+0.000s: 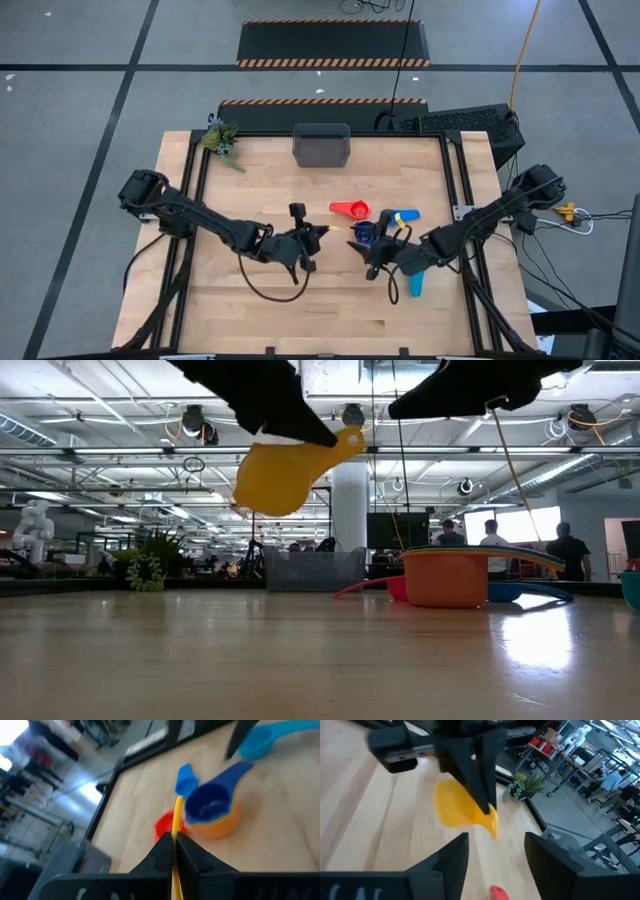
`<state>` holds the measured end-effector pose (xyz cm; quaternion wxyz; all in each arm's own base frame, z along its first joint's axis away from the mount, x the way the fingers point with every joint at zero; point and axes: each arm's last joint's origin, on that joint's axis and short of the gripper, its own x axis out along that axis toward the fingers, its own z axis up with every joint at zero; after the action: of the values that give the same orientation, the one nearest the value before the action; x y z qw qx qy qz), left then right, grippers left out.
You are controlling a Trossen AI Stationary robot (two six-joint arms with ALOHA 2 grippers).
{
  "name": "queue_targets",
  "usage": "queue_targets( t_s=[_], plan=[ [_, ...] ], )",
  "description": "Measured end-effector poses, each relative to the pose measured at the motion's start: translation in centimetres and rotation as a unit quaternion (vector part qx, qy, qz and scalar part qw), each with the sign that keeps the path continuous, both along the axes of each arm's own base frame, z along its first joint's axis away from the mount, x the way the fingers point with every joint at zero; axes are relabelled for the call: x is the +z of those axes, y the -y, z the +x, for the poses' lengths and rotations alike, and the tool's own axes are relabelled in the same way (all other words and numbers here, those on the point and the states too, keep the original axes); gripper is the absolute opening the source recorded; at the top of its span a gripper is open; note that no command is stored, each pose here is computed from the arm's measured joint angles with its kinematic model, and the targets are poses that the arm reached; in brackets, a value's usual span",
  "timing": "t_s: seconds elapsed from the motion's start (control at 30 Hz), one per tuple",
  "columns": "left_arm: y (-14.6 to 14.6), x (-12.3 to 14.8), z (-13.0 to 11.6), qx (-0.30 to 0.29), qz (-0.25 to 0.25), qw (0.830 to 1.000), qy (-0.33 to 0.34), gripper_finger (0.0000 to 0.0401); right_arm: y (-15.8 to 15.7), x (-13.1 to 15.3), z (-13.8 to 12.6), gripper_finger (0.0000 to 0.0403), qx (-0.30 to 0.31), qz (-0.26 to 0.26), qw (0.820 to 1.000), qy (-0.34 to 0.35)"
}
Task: Nest measuring cups in basket
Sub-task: Stack the yellow measuring cup on top of the dark blue measuring cup
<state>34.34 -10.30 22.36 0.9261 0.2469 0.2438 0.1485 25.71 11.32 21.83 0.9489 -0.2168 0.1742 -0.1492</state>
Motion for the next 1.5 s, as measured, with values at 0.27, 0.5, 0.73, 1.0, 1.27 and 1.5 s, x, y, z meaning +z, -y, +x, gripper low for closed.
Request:
queue_targets(
  t_s=[0.27, 0.5, 0.73, 1.0, 1.27, 1.5],
  plan=[
    [0.9, 1.1, 0.3, -0.04, 0.007, 0.998, 0.046, 0.0007, -0.4, 0.5, 0.3, 0.0184, 0.046, 0.032, 0.998, 0.021],
    [1.1, 0.8, 0.5, -0.043, 0.008, 0.998, 0.045, 0.0006, -0.3, 0.5, 0.3, 0.0169, 0.045, 0.032, 0.998, 0.02],
    [1.1, 0.9, 0.5, -0.043, 0.006, 0.998, 0.051, 0.0006, -0.1, 0.3, 0.4, 0.0169, 0.04, 0.036, 0.998, 0.017],
    [1.1, 1.0, 0.5, -0.042, 0.006, 0.998, 0.052, 0.0008, 0.7, 0.3, 0.7, 0.0169, 0.021, 0.054, 0.998, 0.023],
    [1.1, 0.9, 0.5, -0.042, 0.007, 0.998, 0.048, 0.0009, 1.2, 0.4, 1.0, 0.0159, 0.029, 0.077, 0.996, 0.028],
    [1.1, 0.5, 0.6, -0.04, 0.009, 0.998, 0.043, 0.0006, 1.7, 0.4, 1.3, 0.01, 0.037, 0.084, 0.995, 0.026]
  ],
)
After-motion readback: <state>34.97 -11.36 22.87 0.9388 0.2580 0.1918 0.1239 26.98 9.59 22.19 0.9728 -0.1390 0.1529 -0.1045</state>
